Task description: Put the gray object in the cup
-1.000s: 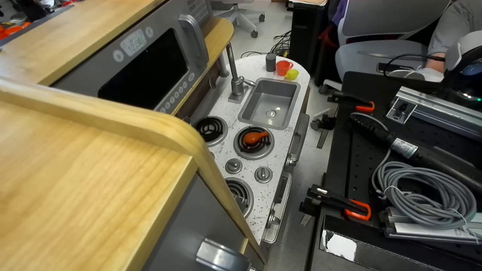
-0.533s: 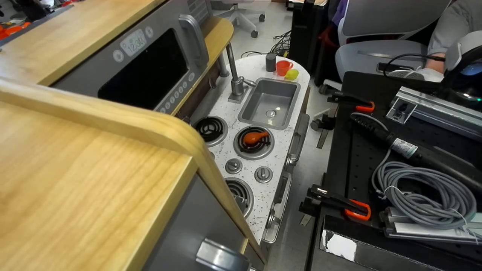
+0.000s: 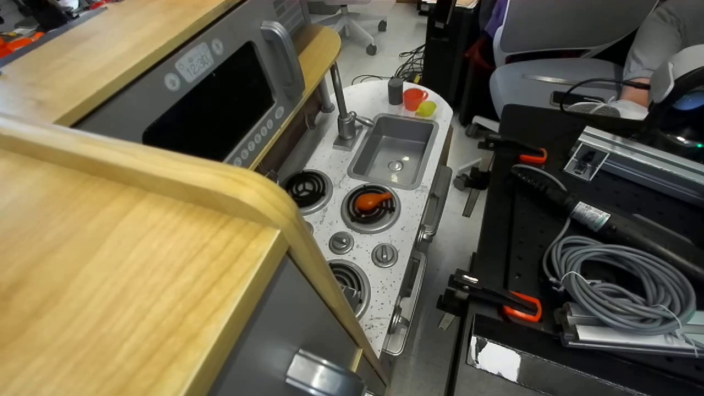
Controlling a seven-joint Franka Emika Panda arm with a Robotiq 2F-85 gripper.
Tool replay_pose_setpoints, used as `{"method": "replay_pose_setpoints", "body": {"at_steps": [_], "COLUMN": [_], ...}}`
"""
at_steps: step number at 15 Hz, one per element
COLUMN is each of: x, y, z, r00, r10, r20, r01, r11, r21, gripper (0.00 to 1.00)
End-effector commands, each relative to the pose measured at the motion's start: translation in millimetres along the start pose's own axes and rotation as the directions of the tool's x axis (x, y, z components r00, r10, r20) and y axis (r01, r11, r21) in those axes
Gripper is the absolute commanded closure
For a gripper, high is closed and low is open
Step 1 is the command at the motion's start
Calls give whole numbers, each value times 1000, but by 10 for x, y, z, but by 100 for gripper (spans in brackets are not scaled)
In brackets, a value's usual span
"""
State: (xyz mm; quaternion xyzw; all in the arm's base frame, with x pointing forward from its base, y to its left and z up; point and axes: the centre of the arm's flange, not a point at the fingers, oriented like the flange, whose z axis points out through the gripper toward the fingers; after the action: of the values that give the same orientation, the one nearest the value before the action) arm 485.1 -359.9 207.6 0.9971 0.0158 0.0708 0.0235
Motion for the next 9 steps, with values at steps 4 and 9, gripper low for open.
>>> {"method": "replay_pose_setpoints", "body": {"at_steps": [4,9], "x": [408,703], "y": [690,772], "z": [594,821], "r00": [973,953], "r10": [219,291], "r20": [79,86], "r01": [-207,-273], "r11": [970,945], "r21": [-130,-180], "gripper": [0,0]}}
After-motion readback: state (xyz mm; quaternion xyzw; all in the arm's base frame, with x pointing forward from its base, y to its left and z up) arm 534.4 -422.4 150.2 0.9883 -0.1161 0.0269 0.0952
